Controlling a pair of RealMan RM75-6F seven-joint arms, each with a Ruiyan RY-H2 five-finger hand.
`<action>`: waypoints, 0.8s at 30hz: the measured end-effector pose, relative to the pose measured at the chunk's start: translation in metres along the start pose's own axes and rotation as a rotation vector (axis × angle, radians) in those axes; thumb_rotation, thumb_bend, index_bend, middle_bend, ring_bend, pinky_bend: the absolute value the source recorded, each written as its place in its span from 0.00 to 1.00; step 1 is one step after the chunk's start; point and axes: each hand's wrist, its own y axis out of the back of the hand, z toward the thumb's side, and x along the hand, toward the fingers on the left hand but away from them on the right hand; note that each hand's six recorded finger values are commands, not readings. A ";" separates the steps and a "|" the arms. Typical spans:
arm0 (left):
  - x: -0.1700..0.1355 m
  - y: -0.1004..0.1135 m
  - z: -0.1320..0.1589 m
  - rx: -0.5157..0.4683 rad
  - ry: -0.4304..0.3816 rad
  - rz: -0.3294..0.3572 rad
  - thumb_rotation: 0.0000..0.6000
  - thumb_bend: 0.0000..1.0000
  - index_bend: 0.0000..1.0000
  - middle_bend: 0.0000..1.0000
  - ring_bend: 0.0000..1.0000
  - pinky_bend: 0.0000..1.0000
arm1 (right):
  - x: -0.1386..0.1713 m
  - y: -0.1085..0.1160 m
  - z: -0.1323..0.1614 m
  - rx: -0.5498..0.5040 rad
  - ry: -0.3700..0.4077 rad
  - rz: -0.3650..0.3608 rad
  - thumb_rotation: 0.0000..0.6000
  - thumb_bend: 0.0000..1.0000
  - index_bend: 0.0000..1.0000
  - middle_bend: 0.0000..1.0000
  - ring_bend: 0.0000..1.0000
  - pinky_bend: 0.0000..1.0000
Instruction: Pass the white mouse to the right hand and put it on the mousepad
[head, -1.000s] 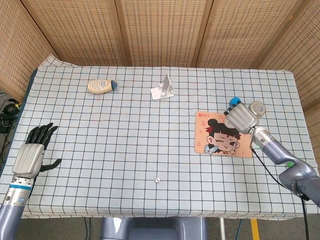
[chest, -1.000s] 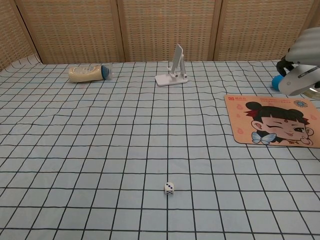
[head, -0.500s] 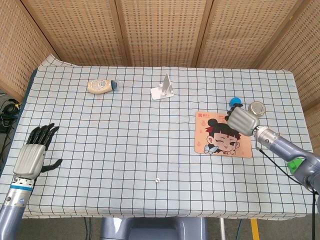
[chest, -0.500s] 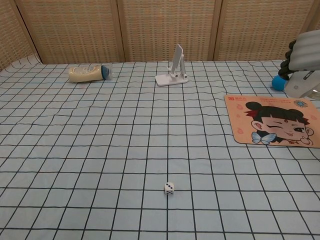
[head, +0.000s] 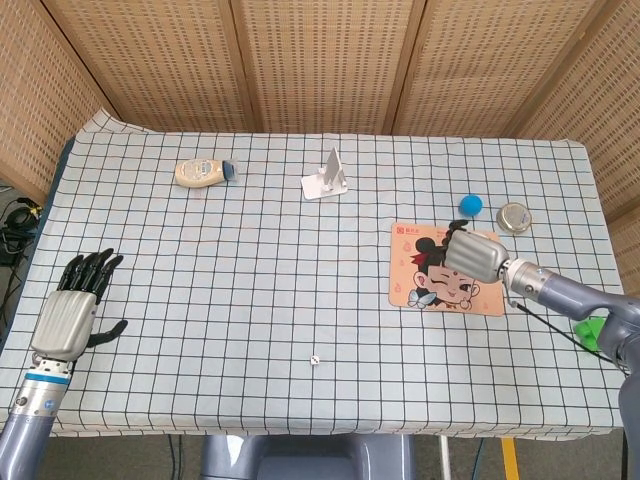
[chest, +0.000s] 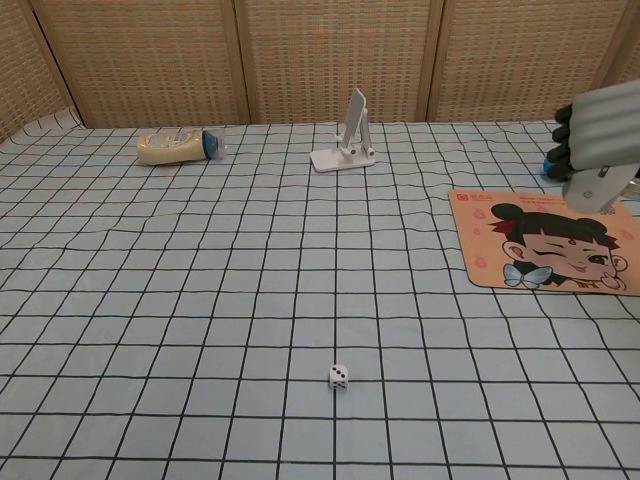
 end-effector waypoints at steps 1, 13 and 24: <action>0.000 0.000 0.000 0.000 -0.001 -0.001 1.00 0.21 0.07 0.00 0.00 0.00 | -0.002 0.000 0.002 0.017 0.014 0.000 1.00 0.37 0.65 0.56 0.45 0.45; -0.001 0.002 0.000 -0.001 0.000 0.008 1.00 0.21 0.07 0.00 0.00 0.00 | -0.019 0.001 0.016 0.120 0.099 0.007 1.00 0.37 0.65 0.55 0.45 0.45; 0.000 -0.002 -0.001 -0.003 -0.002 -0.004 1.00 0.21 0.07 0.00 0.00 0.00 | -0.017 -0.005 0.040 0.116 0.165 0.003 1.00 0.37 0.64 0.53 0.42 0.40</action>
